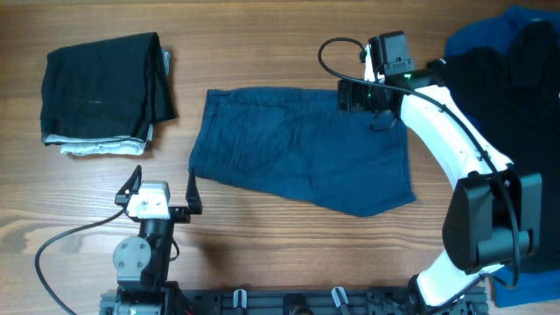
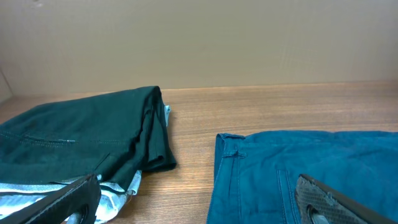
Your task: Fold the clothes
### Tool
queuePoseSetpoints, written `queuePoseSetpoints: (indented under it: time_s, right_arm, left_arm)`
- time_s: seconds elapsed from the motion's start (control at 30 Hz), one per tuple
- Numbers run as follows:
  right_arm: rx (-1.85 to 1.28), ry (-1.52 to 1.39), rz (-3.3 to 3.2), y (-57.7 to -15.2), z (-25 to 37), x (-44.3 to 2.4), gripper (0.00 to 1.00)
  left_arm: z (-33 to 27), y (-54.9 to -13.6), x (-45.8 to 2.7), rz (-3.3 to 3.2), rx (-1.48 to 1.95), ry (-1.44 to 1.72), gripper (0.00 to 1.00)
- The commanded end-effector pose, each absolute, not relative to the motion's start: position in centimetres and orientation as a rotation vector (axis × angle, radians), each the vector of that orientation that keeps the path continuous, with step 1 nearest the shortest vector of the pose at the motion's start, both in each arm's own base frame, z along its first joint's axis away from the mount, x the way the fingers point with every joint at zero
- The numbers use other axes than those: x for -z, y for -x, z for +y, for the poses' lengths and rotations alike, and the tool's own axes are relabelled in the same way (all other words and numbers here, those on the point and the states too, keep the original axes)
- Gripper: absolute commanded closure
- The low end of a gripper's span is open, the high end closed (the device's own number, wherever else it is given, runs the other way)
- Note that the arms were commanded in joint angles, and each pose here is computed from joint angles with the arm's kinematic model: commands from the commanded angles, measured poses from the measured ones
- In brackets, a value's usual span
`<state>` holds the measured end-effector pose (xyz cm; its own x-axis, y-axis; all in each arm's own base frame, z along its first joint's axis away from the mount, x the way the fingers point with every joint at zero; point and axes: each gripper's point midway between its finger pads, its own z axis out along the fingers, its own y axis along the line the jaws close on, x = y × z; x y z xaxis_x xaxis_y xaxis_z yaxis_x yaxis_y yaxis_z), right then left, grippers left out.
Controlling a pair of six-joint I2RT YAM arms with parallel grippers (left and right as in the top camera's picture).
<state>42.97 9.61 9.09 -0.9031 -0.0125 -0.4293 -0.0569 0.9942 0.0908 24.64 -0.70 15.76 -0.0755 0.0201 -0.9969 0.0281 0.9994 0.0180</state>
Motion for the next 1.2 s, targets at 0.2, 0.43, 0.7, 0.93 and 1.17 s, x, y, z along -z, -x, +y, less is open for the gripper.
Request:
queuePoseSetpoints:
  time_s: [0.2, 0.43, 0.7, 0.93, 1.17]
  right_arm:
    - [-0.121, 0.042, 2.681, -43.4, 9.4, -9.4, 0.01]
    - [-0.14, 0.041, 2.599, -45.1, 9.8, -10.4, 0.01]
    - [-0.149, 0.036, 2.567, -45.7, 10.0, -10.9, 0.01]
    - [-0.027, 0.198, 2.749, -41.8, 4.4, -10.1, 0.04]
    - [-0.213, 0.213, 2.699, -42.2, -1.5, -10.6, 0.14]
  left_arm:
    - [-2.4, -24.5, -18.3, 1.534, 0.076, -0.12, 0.0]
    - [-4.0, -23.2, -28.4, 1.43, 0.186, -0.153, 0.0]
    - [-6.3, -31.5, -32.6, 1.868, 0.33, -0.212, 0.0]
    - [-8.7, -40.0, -30.8, 2.188, 0.43, -0.236, 0.0]
    - [-10.5, -42.4, -23.5, 2.365, 0.567, -0.254, 0.0]
